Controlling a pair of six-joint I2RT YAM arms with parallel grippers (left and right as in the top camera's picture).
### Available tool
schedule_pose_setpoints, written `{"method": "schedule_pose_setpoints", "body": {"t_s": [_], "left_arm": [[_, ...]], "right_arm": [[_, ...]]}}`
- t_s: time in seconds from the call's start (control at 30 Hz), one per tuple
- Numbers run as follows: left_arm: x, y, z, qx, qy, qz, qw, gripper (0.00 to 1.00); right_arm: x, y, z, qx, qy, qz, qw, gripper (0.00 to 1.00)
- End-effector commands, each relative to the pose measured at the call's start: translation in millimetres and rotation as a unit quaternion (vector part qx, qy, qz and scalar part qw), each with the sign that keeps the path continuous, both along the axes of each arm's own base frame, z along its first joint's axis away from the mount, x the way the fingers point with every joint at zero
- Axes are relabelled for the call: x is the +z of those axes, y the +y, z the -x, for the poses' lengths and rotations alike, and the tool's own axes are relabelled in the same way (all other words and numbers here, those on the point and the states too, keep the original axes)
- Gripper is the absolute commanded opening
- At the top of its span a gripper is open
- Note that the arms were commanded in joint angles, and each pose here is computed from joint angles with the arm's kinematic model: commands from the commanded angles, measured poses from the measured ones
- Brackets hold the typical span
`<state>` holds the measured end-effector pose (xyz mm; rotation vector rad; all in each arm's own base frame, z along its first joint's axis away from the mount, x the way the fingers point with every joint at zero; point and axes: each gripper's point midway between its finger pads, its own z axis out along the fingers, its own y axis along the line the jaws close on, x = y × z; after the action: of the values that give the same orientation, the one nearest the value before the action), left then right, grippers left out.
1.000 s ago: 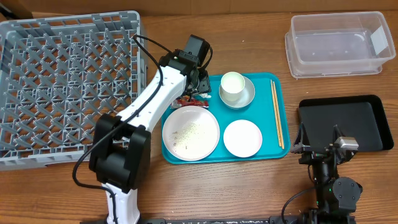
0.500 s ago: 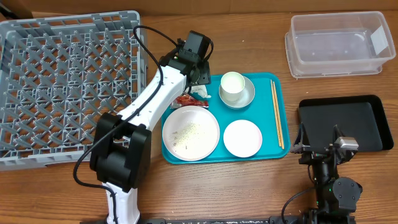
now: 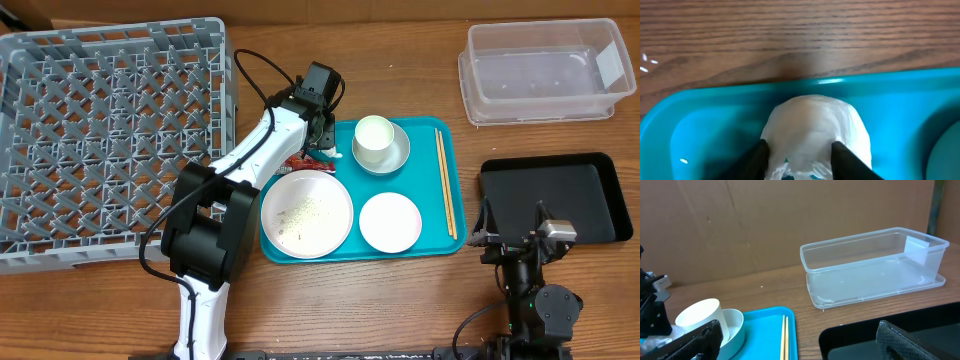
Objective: Sort waste into correct bins and load items into the dishwasher
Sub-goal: 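Close the left gripper on the white tissue, then lift the tissue and carry it right over the clear plastic bin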
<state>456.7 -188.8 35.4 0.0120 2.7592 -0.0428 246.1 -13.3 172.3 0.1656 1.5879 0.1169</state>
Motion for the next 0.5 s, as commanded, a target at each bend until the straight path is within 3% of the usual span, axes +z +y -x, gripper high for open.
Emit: {"method": "schedule_pose_setpoints", "body": {"t_s": [0.0,0.07,0.17,0.33,0.47], "left_arm": [[-2,-2,-1,-0.009,0.007,0.005,1.000,0.41],[-2,-1,0,-0.009,0.008,0.005,1.000,0.34],[-3,-1,1,-0.009,0.010,0.004,1.000,0.04],[3,-3,-2,-0.009,0.005,0.007,1.000,0.04],[39,-6,-11,-0.006,-0.014,0.016,1.000,0.04]], "right_arm": [[-1,-3,0,-0.006,-0.003,0.002,1.000,1.00],[-1,-3,0,-0.006,-0.003,0.002,1.000,1.00],[-2,-3,0,-0.006,-0.002,0.002,1.000,1.00],[-2,-3,0,-0.006,-0.002,0.002,1.000,1.00],[-1,-3,0,-0.006,-0.003,0.002,1.000,1.00]]}}
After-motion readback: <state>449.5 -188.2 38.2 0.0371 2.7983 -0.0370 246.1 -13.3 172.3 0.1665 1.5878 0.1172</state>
